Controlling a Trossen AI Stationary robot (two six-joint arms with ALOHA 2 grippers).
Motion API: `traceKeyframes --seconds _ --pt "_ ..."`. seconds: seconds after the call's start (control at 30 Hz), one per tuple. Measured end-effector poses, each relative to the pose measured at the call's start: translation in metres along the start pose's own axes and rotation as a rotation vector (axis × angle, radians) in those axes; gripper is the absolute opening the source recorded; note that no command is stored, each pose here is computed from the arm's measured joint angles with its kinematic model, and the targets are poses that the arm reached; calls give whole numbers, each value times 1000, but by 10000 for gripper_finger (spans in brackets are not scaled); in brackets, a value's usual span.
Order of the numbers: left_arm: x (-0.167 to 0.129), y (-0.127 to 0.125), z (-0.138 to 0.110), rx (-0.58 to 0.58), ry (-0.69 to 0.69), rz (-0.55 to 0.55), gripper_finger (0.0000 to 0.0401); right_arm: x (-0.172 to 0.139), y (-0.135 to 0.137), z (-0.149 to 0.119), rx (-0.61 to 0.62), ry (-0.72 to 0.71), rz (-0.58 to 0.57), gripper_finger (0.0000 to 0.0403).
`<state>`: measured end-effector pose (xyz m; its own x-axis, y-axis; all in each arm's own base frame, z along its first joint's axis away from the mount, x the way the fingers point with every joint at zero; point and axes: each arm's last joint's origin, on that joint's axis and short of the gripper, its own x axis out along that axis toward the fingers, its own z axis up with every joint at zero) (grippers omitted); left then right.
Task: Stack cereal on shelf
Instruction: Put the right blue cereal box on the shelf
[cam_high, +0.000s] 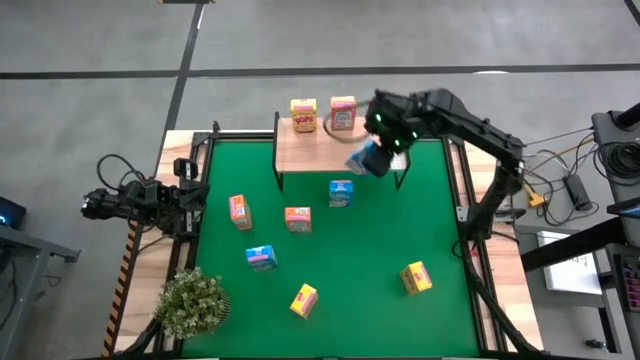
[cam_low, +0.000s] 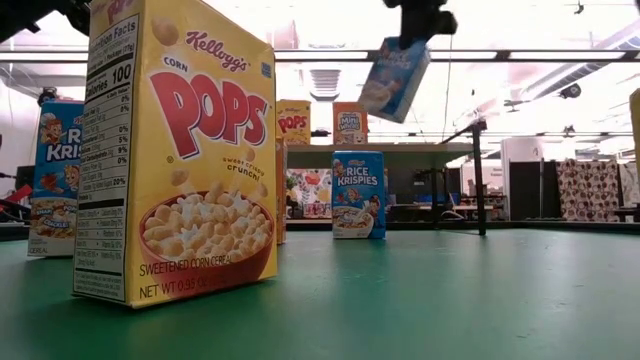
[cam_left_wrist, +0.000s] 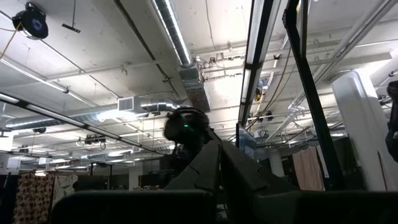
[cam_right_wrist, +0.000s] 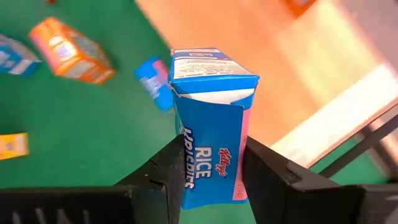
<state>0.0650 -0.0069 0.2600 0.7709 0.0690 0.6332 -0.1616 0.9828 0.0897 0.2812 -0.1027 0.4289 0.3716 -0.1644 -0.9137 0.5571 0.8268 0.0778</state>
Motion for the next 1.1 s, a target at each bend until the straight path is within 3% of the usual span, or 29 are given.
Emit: traceKeyframes --seconds 0.23,0.53,0.7,0.83,1.1 --pt "0 0 0 0 0 0 0 -4 -51 33 -37 -80 -70 127" --pt "0 0 -1 2 9 -3 0 -8 -103 34 -157 -60 -175 127" --pt "0 0 -1 2 9 -3 0 3 -110 34 -308 16 -270 127" --pt "0 0 -1 2 8 -3 0 15 -110 36 -425 71 -261 127" --pt "0 0 -1 22 8 -2 0 25 -99 35 -531 113 -234 127"
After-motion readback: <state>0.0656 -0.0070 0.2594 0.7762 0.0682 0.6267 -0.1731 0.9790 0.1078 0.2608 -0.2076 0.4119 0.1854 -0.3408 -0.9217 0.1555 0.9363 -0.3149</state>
